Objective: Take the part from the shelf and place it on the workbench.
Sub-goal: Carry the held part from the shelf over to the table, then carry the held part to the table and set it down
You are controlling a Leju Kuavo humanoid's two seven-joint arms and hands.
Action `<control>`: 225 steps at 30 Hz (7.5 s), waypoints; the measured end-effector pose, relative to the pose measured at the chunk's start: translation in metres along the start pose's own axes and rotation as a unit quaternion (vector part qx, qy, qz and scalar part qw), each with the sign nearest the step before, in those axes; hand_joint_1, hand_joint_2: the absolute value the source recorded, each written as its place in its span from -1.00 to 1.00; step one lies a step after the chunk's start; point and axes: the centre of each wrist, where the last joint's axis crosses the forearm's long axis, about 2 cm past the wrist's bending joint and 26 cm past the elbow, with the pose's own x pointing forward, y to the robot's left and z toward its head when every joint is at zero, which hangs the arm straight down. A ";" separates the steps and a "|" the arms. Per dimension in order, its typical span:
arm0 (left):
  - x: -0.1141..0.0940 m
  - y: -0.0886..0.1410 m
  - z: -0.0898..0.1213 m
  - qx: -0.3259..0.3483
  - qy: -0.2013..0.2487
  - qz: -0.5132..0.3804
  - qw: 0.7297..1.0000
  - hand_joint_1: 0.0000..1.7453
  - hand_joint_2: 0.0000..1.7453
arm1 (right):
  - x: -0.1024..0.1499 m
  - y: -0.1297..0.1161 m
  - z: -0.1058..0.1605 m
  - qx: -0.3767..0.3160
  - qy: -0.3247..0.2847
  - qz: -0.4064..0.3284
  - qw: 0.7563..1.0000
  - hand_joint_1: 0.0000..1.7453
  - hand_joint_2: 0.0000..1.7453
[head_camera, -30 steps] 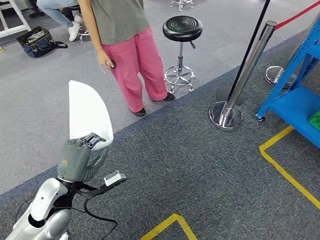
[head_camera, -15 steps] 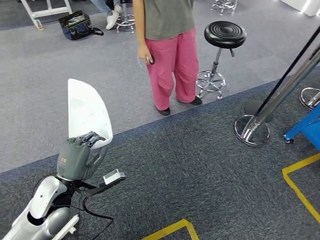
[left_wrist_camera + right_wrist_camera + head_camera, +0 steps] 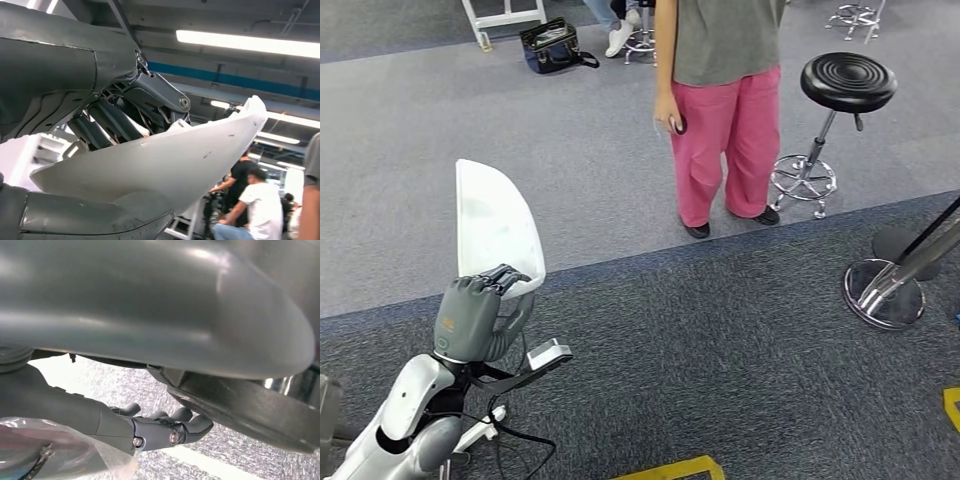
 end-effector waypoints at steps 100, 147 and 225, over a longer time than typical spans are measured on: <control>-0.007 0.008 -0.002 0.007 0.015 -0.015 1.000 1.00 1.00 | 0.001 0.004 -0.005 -0.009 0.010 0.083 0.996 -1.00 -1.00; -0.006 0.007 -0.001 0.006 0.017 -0.012 1.000 1.00 1.00 | 0.003 0.005 -0.002 -0.015 -0.001 0.084 0.996 -1.00 -1.00; -0.047 -0.063 -0.005 -0.216 0.124 -0.073 0.966 1.00 1.00 | 0.001 -0.007 -0.008 0.012 -0.012 0.079 0.997 -1.00 -1.00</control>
